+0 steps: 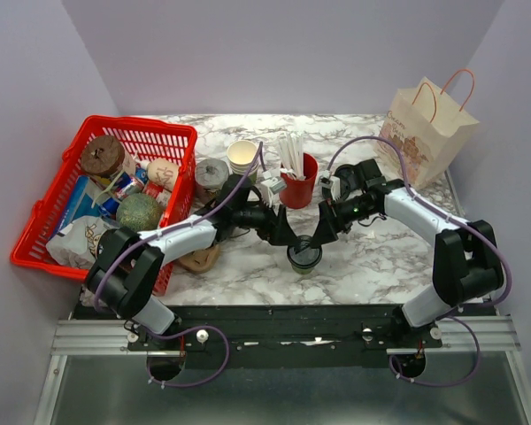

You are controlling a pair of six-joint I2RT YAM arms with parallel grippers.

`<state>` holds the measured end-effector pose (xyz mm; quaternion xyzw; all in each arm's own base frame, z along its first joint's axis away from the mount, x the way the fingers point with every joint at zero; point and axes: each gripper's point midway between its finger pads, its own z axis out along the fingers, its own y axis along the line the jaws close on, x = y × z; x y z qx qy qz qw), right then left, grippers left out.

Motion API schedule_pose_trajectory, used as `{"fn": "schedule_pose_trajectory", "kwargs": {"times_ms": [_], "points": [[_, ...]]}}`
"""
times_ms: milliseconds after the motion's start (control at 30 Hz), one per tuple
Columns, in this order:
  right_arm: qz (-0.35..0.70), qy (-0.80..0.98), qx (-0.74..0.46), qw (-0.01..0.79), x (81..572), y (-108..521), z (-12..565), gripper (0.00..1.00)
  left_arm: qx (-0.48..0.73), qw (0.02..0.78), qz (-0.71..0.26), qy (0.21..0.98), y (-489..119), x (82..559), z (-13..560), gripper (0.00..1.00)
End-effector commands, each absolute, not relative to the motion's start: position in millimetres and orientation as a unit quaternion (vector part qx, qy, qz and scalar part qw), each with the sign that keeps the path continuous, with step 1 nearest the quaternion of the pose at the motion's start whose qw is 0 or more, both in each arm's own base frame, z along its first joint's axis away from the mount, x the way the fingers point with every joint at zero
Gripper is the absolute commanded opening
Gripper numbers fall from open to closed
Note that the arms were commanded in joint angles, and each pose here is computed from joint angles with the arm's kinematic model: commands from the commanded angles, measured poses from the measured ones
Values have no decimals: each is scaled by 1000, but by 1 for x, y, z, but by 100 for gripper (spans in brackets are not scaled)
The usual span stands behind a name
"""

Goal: Pack the takeout coffee

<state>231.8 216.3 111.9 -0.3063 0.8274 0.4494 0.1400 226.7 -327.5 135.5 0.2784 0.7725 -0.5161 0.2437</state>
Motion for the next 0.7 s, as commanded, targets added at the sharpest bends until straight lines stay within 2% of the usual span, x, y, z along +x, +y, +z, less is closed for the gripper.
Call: {"fn": "schedule_pose_trajectory", "kwargs": {"times_ms": [0, 167, 433, 667], "points": [[442, 834, -302, 138, 238, 217, 108, 89, 288, 246, -535, 755, -340, 236, 147, 80], [446, 834, -299, 129, 236, 217, 108, 87, 290, 243, -541, 751, -348, 245, 149, 79], [444, 833, -300, 137, 240, 218, 115, 89, 309, 271, -535, 738, -349, 252, 169, 80], [437, 833, -309, 139, 243, 217, 118, 89, 362, 269, -500, 739, -318, 221, 153, 82]]}}
